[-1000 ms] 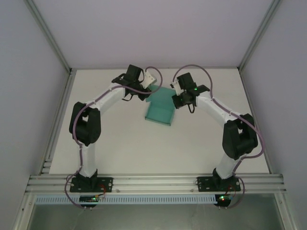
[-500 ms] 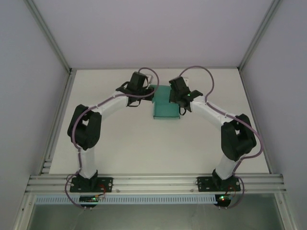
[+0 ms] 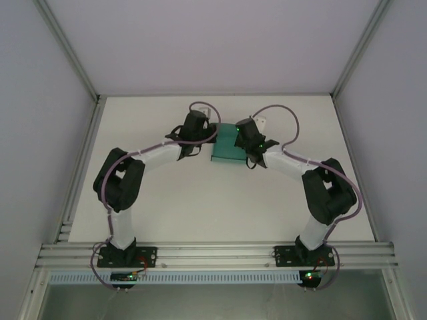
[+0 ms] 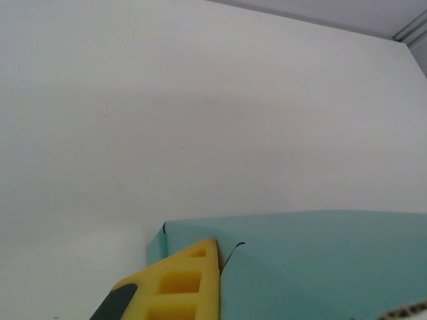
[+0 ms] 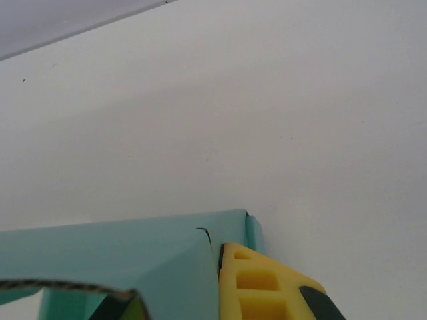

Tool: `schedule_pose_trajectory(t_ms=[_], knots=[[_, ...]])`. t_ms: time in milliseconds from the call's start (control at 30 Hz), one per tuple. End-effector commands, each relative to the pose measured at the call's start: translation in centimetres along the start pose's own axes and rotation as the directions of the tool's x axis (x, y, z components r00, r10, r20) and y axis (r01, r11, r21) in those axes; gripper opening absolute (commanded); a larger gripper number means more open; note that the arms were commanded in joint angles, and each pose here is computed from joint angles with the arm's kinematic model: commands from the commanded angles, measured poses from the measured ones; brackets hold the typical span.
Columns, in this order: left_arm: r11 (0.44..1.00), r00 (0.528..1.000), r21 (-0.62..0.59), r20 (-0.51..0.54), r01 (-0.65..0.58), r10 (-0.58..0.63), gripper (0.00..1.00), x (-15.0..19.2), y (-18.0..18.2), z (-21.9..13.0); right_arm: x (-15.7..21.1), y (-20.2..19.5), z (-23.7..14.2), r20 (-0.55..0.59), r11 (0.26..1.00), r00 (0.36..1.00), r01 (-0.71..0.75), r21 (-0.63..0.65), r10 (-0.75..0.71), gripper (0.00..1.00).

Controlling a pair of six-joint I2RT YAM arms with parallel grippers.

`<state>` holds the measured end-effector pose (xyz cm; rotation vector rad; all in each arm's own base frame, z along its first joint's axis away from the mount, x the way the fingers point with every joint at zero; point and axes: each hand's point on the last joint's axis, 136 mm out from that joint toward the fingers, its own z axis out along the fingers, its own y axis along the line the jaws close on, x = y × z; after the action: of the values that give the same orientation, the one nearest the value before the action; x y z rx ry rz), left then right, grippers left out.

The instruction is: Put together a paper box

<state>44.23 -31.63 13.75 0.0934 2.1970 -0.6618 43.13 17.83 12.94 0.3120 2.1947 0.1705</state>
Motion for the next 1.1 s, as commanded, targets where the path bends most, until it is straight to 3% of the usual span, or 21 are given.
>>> schedule_pose_trajectory(t_ms=[0,233,467,600,767,933,1067], knots=[[0.999,0.998,0.036,-0.064,-0.012,0.015,0.0,5.1,-0.2,-0.5,2.4,0.3,-0.1,-0.017,0.997,0.999,0.037,-0.062,-0.038,0.0],[0.995,0.997,0.079,-0.051,0.056,-0.052,0.0,8.0,0.4,-0.8,4.7,-0.4,-0.2,0.006,0.994,0.996,0.094,-0.062,-0.094,0.0],[0.975,0.997,0.208,-0.025,0.082,-0.078,0.0,4.7,-4.3,-1.3,5.1,-0.1,-0.4,-0.007,0.995,0.996,0.086,-0.05,-0.086,0.0],[0.978,0.995,0.184,-0.022,0.101,-0.098,0.0,3.4,-4.9,-1.2,4.1,0.1,-0.8,-0.004,0.997,0.997,0.074,-0.039,-0.074,0.0],[0.987,0.999,0.155,-0.02,0.049,-0.046,0.0,4.3,-4.2,-0.7,3.5,0.5,-0.9,0.0,0.997,0.998,0.067,-0.043,-0.067,0.0],[0.993,0.994,0.084,-0.071,-0.08,0.086,0.0,8.3,-0.9,-0.3,4.7,0.0,-0.5,0.009,0.994,0.995,0.096,-0.057,-0.096,0.0],[0.98,0.979,0.114,-0.107,-0.162,0.174,0.02,10.6,-0.2,-1.1,6.1,-1.1,-0.4,0.015,0.988,0.989,0.148,-0.054,-0.147,0.0]])
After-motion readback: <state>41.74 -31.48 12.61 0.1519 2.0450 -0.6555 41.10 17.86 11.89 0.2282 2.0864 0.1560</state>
